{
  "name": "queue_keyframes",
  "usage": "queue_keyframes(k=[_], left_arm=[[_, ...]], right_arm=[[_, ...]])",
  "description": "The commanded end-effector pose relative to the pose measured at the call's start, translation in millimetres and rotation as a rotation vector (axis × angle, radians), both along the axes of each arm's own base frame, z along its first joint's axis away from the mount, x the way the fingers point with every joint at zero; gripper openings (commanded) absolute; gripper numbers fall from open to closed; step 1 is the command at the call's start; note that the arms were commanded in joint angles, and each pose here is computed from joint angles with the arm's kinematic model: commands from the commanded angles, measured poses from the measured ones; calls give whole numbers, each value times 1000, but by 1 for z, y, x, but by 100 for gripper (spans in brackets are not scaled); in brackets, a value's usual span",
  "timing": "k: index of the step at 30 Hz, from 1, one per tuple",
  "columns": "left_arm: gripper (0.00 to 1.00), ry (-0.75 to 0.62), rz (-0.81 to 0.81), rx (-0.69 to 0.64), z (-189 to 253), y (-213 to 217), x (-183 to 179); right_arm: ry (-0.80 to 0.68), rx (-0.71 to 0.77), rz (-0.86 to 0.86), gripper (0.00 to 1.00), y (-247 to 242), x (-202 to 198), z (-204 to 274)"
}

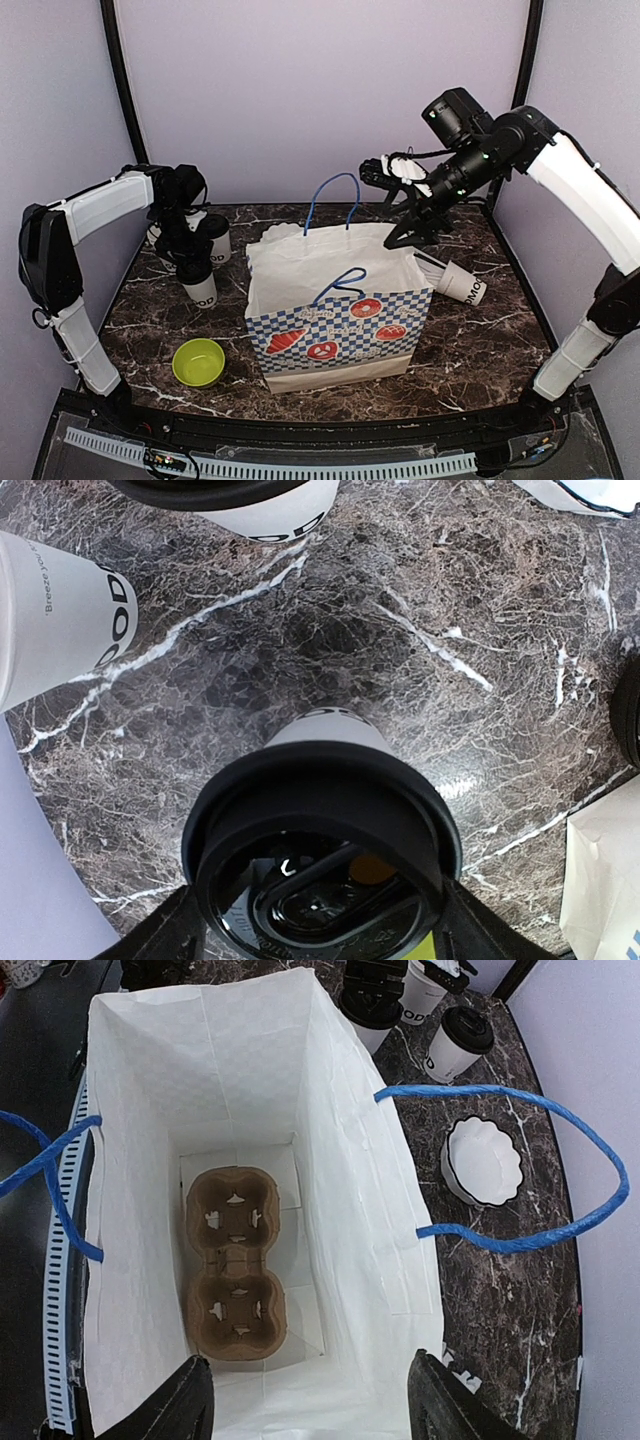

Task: Pack the takeout coffee

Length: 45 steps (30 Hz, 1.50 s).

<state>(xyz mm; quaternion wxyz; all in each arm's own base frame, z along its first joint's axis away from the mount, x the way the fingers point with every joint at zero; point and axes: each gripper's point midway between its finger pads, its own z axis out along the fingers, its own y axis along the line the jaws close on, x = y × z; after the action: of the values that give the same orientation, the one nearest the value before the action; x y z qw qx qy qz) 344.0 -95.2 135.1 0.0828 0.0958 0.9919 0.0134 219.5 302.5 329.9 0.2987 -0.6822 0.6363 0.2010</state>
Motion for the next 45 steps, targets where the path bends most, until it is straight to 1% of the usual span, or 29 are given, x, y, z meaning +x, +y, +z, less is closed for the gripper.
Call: queue_keyframes(k=[1,2,5,7,10,14,18,21,22,26,29,31,32,34,36,38,41,42,43,45], left_arm=[[78,22,-1,-26,-3,-2,-4],[77,21,-2,-25,-3,-2,-5],[70,15,-2,-27,1,-2,-6],[68,1,2,-31,7,-2,-6],[64,-31,9,-37,23,-1,-6],[61,-118,16,-62,54,0,-6],[58,-243,13,-87,97,-2,-4],[56,-372,-9,-110,142,-9,-5],[55,-395,-7,-99,151,-8,-6],[53,-571,-32,-127,217,-23,-14],[50,-692,-119,-213,264,-51,-30],[48,-765,-186,-310,297,-69,-44],[46,-792,-234,-380,314,-78,-55],[45,-821,-335,-492,334,-99,-74],[46,-815,-416,-579,343,-113,-91],[45,-796,-503,-634,344,-128,-110],[46,-735,-570,-649,331,-141,-126],[45,-711,-599,-648,326,-147,-132],[45,-694,-607,-641,320,-150,-134],[45,-647,-649,-637,310,-161,-143]], right_arm=[[-19,15,-23,66,0,6,4],[-24,18,-24,66,-1,6,6],[-40,45,-34,66,-2,11,18],[-43,83,-52,66,-5,19,29],[-34,139,-96,67,-3,37,41],[17,162,-132,68,6,52,38],[145,181,-68,71,21,43,27],[217,184,-63,71,30,45,21],[233,184,-67,71,32,46,18],[263,170,-71,72,42,51,5],[266,150,-63,72,49,50,-2],[254,140,-61,71,53,50,-6],[254,142,-63,70,55,51,-6],[252,163,-64,68,60,54,-2],[247,179,-75,62,65,60,2],[232,190,-81,48,68,65,6],[189,200,-76,15,68,69,12],[171,204,-75,8,67,70,13],[153,211,-76,4,67,72,15],[123,229,-83,0,68,75,22]])
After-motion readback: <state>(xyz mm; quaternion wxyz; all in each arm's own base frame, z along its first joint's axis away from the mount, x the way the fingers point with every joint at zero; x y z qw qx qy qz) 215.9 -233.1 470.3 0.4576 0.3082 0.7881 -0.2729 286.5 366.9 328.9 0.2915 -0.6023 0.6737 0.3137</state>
